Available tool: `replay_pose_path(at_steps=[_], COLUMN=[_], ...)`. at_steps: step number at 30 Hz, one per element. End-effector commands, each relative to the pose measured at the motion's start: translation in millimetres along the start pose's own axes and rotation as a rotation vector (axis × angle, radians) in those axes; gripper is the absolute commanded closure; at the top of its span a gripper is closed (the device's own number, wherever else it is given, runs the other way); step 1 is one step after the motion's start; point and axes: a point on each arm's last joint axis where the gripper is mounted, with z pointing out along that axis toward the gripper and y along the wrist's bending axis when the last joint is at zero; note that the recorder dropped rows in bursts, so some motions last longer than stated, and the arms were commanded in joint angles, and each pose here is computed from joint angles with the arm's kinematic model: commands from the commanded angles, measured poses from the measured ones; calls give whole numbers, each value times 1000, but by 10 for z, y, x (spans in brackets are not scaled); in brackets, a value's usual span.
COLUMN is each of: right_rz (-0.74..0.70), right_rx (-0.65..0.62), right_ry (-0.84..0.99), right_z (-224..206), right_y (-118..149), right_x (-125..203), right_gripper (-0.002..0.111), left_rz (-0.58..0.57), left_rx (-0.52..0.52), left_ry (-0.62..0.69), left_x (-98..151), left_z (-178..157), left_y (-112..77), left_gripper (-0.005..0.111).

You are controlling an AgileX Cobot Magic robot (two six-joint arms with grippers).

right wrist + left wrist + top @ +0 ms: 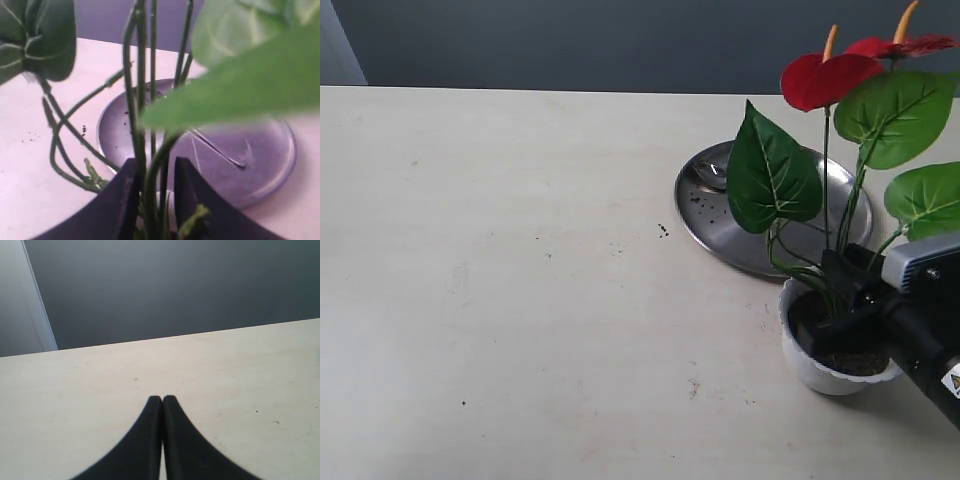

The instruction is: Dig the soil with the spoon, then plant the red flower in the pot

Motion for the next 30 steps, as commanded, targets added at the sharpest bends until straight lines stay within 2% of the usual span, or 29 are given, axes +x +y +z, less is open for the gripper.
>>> replay_pose_path(at_steps=[1,10,12,15,30], right_rz=[7,10,13,21,58], right_rx=[28,33,38,38,55], right_ry=[15,19,29,50,167], right_z=[-11,-12,-12,-13,-25], right_y=[-35,-40,-44,-43,-55], right_x=[24,28,37,57,164], right_gripper=[81,83,90,109,109], left_rz=[1,1,1,1,1], left_rx=[6,6,6,6,6], left_ry=[-14,-14,-14,-14,-14], left_x=[-18,-18,-18,-18,-18], left_z=[-5,-5,-5,-5,-5], left_y=[-3,-3,-3,-3,-3], left_gripper=[106,106,106,106,106])
